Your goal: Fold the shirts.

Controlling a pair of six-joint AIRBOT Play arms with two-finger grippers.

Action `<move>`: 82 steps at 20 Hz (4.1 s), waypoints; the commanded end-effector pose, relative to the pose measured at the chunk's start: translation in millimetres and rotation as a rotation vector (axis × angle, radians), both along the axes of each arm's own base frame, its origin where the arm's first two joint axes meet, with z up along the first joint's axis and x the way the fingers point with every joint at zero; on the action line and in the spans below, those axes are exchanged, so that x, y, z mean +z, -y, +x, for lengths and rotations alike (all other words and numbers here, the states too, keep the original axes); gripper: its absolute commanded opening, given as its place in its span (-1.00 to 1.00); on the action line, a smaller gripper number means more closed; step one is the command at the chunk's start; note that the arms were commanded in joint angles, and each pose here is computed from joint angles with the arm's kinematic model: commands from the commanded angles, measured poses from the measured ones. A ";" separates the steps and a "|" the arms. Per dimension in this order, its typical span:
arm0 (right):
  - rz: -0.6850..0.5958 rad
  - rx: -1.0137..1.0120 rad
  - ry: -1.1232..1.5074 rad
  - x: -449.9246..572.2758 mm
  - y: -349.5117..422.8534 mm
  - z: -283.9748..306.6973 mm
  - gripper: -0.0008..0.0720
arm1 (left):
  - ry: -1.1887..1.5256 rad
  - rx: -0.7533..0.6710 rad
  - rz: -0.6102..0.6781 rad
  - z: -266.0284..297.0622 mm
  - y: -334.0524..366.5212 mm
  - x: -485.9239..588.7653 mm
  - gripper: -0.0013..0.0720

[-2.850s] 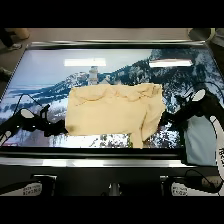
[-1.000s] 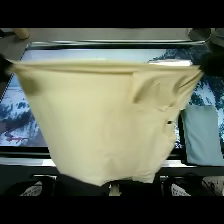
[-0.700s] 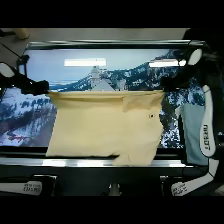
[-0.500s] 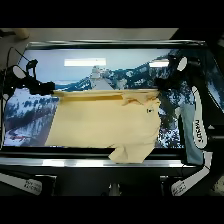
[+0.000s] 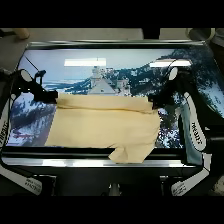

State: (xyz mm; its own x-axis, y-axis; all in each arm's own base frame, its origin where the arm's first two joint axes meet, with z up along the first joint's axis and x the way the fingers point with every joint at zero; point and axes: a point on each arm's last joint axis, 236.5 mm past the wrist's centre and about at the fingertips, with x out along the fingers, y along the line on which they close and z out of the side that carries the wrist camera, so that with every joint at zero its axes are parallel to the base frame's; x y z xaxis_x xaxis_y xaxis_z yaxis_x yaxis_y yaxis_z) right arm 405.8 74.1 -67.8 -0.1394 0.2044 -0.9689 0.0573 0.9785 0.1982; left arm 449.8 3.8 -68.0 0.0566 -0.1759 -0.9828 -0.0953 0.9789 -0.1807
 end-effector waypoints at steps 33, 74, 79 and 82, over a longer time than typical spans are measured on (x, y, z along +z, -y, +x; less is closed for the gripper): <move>0.125 -0.102 -0.051 24.9 14.9 -195.2 0.30 | -0.274 0.163 -0.196 -223.7 -1.5 -53.6 -0.90; 0.250 -0.221 0.281 13.1 25.6 31.2 0.98 | 0.137 0.160 -0.279 61.6 38.9 16.8 1.00; 0.184 -0.159 0.118 -12.7 41.8 -5.8 0.98 | 0.142 0.147 -0.285 48.3 31.8 51.0 1.00; 0.229 -0.165 0.094 -34.3 18.7 -0.4 0.98 | 0.190 0.120 -0.285 47.8 41.8 76.2 1.00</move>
State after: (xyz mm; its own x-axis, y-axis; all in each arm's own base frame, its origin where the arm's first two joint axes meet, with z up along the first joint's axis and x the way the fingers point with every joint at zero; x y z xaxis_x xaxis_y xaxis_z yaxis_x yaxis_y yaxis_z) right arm 410.6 42.6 -85.9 0.0527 0.4078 -0.9115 0.1823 0.8935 0.4103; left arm 501.2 -32.1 -12.0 0.2543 -0.4193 -0.8715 -0.1733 0.8668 -0.4676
